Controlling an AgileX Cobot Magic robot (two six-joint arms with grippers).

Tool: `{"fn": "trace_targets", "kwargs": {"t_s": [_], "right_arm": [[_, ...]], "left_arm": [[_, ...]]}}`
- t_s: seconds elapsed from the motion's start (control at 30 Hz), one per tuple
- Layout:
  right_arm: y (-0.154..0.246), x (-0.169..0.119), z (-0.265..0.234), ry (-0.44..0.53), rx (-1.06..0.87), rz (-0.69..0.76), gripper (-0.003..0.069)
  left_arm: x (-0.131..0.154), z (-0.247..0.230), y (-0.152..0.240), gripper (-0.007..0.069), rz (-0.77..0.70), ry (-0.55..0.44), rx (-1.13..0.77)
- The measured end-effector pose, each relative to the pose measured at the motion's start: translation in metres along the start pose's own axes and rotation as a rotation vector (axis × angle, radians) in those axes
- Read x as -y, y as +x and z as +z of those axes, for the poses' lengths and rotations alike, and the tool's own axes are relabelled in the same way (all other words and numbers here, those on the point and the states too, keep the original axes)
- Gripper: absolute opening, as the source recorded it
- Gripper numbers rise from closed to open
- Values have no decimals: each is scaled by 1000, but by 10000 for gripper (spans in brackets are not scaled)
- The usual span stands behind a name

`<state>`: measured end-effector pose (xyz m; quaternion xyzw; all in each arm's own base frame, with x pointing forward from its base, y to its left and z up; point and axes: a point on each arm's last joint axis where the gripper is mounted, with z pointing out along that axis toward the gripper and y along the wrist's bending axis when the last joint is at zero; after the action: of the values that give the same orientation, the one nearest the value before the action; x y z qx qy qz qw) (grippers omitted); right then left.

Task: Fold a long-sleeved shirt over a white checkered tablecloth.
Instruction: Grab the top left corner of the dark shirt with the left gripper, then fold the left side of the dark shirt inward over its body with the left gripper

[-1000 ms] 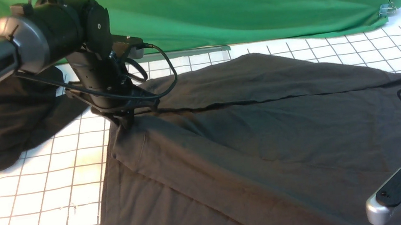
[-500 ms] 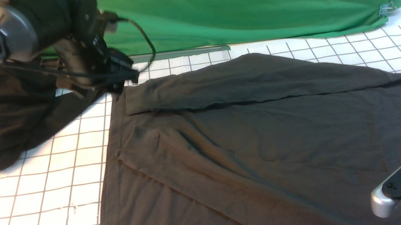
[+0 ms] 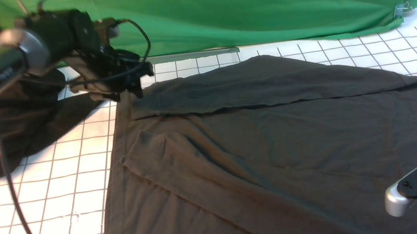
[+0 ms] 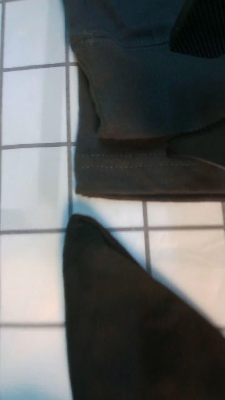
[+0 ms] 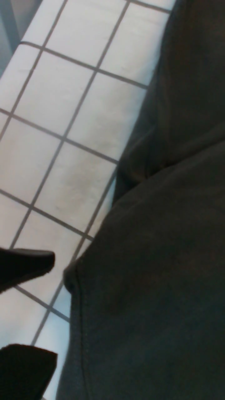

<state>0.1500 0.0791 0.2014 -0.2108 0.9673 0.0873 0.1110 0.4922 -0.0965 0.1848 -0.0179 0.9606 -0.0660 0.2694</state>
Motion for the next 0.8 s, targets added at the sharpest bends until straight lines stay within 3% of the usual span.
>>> {"fn": "trace_targets", "kwargs": {"t_s": [0.23,0.37,0.43,0.53,0.8], "right_arm": [[0,0,0,0,0,0,340],[0,0,0,0,0,1,340],[0,0,0,0,2,2,340],[-1,0,0,1,6,3,340],[-4,0,0,4,40,19,340]], "left_arm": [[3,18,9,353,11,1,-38],[3,17,11,247,57,4,-57],[4,14,11,125,62,8,-68],[5,3,7,29,72,13,-69],[14,-54,-12,7,85,54,-57]]}}
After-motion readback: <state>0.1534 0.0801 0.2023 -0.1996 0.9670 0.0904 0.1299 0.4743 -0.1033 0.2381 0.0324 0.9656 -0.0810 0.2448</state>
